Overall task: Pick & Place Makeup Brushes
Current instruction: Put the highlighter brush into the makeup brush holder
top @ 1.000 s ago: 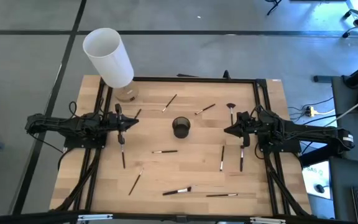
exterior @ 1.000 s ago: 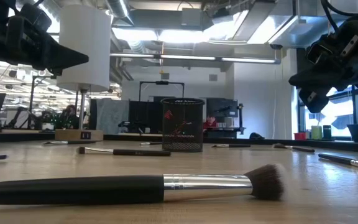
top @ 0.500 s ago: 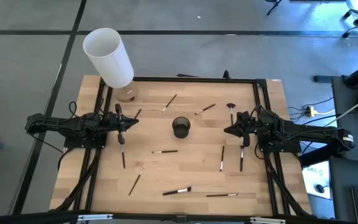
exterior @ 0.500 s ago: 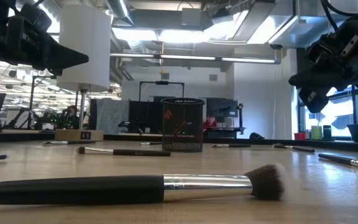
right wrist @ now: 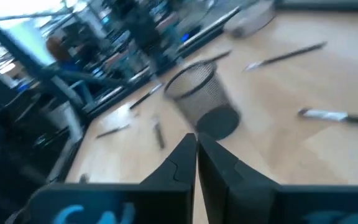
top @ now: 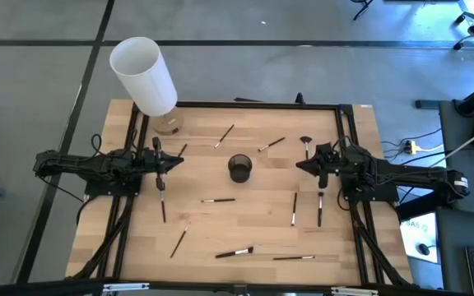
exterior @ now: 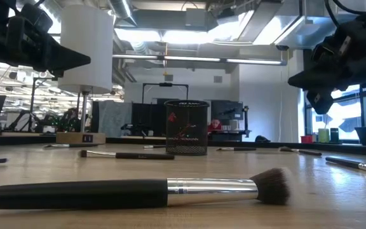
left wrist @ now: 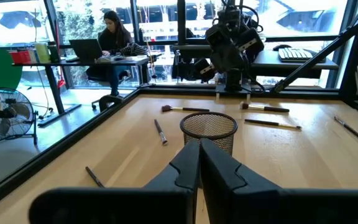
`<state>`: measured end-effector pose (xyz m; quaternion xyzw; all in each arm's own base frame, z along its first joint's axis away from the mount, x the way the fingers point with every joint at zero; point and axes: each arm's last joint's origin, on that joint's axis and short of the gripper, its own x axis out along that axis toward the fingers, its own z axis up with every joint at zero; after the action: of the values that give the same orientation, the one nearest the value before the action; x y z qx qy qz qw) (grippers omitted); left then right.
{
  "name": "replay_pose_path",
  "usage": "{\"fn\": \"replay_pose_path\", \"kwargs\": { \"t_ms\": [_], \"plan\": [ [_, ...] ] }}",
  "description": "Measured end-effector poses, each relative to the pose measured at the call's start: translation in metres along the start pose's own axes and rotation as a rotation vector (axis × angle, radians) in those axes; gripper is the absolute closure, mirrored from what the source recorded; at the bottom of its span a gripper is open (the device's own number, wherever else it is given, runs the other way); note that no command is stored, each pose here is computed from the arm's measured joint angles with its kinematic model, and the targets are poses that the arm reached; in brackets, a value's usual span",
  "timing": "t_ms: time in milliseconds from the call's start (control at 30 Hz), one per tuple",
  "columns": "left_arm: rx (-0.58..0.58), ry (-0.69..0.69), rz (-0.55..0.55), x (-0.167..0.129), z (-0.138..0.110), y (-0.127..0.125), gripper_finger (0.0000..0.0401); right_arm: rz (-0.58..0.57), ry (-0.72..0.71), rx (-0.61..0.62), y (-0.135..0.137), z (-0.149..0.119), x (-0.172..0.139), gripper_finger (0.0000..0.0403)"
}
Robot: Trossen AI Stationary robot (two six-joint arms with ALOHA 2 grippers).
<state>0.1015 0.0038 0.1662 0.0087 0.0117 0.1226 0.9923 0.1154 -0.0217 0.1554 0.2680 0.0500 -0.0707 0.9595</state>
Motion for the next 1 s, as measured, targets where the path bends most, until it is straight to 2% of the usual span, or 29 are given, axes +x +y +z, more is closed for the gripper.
{"fn": "replay_pose_path", "kwargs": {
  "t_ms": [133, 233, 367, 500, 667, 900, 1000],
  "plan": [
    [0.000, 0.000, 0.000, 0.000, 0.000, 0.000, 0.0393, -0.130, -0.098, 0.045, -0.003, 0.004, 0.000, 0.0386],
    [0.000, 0.000, 0.000, 0.000, 0.000, 0.000, 0.0392, -0.167, -0.104, 0.066, -0.005, 0.003, 0.000, 0.0386],
    [0.000, 0.000, 0.000, 0.000, 0.000, 0.000, 0.0393, -0.256, -0.130, 0.027, -0.008, 0.003, 0.000, 0.0386],
    [0.000, 0.000, 0.000, 0.000, 0.000, 0.000, 0.0391, -0.366, -0.146, 0.096, -0.012, 0.009, 0.002, 0.0386],
    [0.000, 0.001, 0.046, 0.000, 0.000, 0.001, 0.0389, -0.513, -0.013, 0.122, -0.007, 0.034, 0.009, 0.0386],
    [-0.001, -0.014, 0.057, 0.000, 0.001, 0.002, 0.0390, -0.799, 0.189, 0.112, 0.001, 0.081, 0.023, 0.0386],
    [0.056, -0.019, 0.144, 0.000, 0.003, 0.004, 0.0388, -0.924, 0.262, 0.086, -0.001, 0.095, 0.030, 0.0379]
  ]
}}
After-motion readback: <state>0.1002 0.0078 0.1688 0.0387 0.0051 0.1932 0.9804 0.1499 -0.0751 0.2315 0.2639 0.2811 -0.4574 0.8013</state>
